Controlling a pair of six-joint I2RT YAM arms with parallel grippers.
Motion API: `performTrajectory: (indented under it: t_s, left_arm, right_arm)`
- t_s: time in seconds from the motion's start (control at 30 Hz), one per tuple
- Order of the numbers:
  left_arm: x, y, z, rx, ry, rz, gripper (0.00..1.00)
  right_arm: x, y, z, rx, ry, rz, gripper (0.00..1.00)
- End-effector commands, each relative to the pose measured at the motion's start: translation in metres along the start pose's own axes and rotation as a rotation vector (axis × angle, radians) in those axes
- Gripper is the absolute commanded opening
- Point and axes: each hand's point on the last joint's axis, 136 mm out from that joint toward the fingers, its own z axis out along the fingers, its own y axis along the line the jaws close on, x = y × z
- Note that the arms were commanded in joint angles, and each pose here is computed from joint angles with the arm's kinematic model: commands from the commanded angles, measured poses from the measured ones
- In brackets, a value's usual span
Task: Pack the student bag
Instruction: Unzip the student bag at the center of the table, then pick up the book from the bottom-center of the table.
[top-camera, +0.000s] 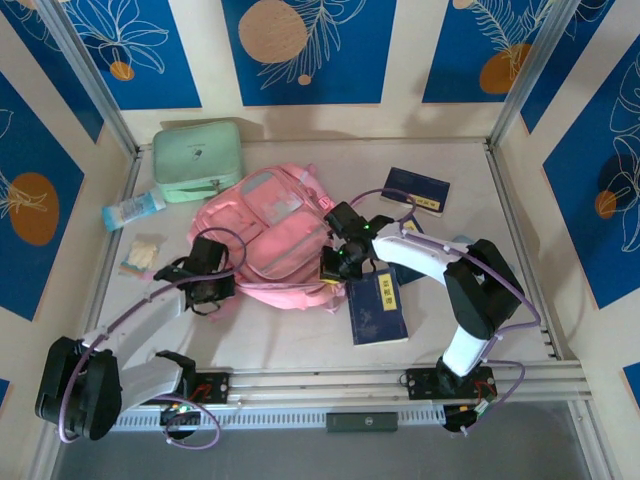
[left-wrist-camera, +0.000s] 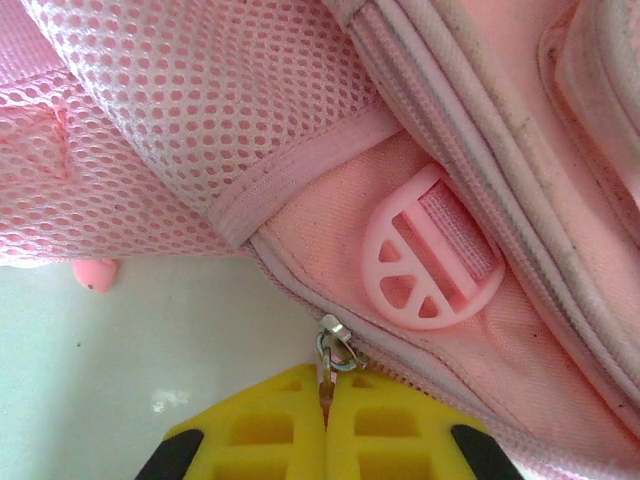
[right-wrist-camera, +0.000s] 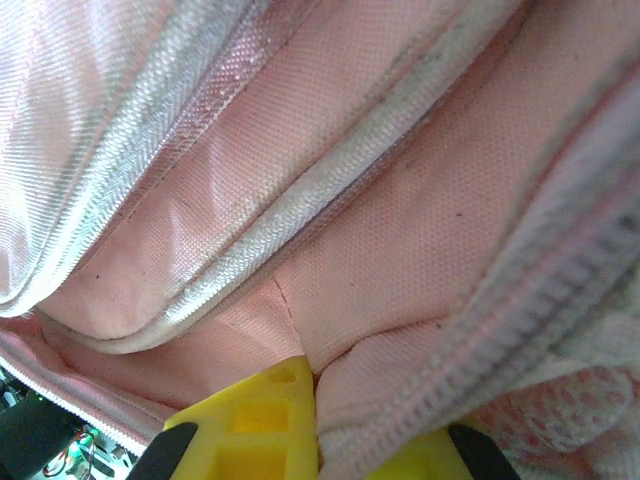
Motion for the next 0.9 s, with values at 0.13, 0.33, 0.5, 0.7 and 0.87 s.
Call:
performTrajectory:
  t_s: [0.13, 0.33, 0.5, 0.7, 0.87]
  left_arm:
    - [-0.022, -0.007, -0.021, 0.043, -0.068, 0.006, 0.41]
    - [-0.016, -0.032, -0.056, 0.194, -0.083, -0.052, 0.51]
    - [-0.001, -0.065, -0.078, 0.348, -0.093, -0.102, 0.56]
    - [0.025, -0.129, -0.09, 0.505, -0.079, -0.06, 0.57]
    - [0.042, -0.186, -0.091, 0.63, -0.065, -0.039, 0.6]
  right_arm:
    - [0.029, 0.016, -0.021, -0.064, 0.032, -0.097, 0.46]
    - [0.048, -0.017, -0.056, -0.028, 0.018, -0.051, 0.66]
    - [0.063, -0.074, -0.084, 0.116, 0.018, 0.056, 0.8]
    - [0.076, -0.116, -0.096, 0.055, -0.004, 0.242, 0.87]
    - [0.081, -0.14, -0.083, 0.009, 0.014, 0.362, 0.89]
